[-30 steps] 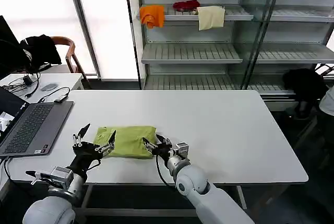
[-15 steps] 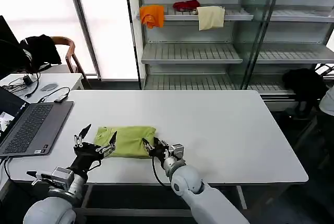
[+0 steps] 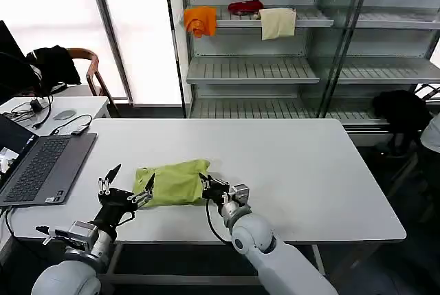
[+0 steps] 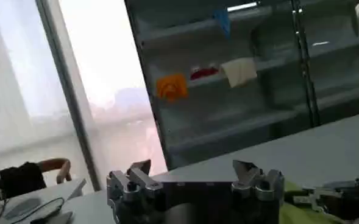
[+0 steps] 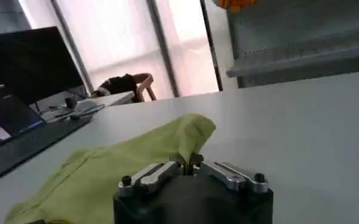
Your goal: Fold and organize the clothes.
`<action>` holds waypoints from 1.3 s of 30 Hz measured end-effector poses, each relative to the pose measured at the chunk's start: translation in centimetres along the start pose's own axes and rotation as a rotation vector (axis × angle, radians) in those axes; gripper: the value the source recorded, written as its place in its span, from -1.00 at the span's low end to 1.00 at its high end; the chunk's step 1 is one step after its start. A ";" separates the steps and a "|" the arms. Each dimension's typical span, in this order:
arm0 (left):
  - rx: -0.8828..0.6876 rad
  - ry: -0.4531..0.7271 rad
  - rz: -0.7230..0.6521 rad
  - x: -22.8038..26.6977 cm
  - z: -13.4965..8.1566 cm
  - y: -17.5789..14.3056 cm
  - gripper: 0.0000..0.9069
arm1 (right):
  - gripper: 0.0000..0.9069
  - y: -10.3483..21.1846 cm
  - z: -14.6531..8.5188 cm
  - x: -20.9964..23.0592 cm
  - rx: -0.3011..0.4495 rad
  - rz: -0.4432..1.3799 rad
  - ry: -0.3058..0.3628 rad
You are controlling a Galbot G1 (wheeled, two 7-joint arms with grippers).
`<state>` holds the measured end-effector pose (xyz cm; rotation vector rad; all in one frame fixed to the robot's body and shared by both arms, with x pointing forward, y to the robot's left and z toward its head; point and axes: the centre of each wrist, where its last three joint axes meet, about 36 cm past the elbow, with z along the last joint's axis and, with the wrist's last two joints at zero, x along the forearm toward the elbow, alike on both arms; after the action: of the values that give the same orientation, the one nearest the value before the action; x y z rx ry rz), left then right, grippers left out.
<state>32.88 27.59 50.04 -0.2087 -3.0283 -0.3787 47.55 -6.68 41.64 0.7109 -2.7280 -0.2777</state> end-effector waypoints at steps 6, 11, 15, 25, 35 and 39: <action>0.003 0.002 0.000 0.1 0.1 0.0 1.00 | -1.00 -2.7 -1.4 2.1 0.015 0.036 -0.024; 0.007 0.002 0.006 0.2 0.1 -0.5 1.00 | 0.80 -5.5 -1.8 3.8 0.022 0.085 -0.035; 0.006 0.005 0.011 0.2 0.2 -0.7 1.00 | 1.00 -7.7 -1.6 5.0 0.036 0.135 -0.019; 0.000 0.001 0.010 0.7 -0.3 -0.8 1.00 | 1.00 -11.6 -3.3 8.5 0.138 0.250 -0.026; 0.029 -0.013 -0.012 2.1 -0.6 -2.4 1.00 | 1.00 -14.8 -5.6 17.1 0.251 0.385 -0.182; 0.043 -0.028 -0.054 2.6 0.3 -2.6 1.00 | 1.00 -14.6 -4.4 21.0 0.280 0.438 -0.253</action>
<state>29.91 25.48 49.34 -0.1305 -3.0714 -0.3168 38.04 -30.22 47.05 0.1285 -3.1059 0.1270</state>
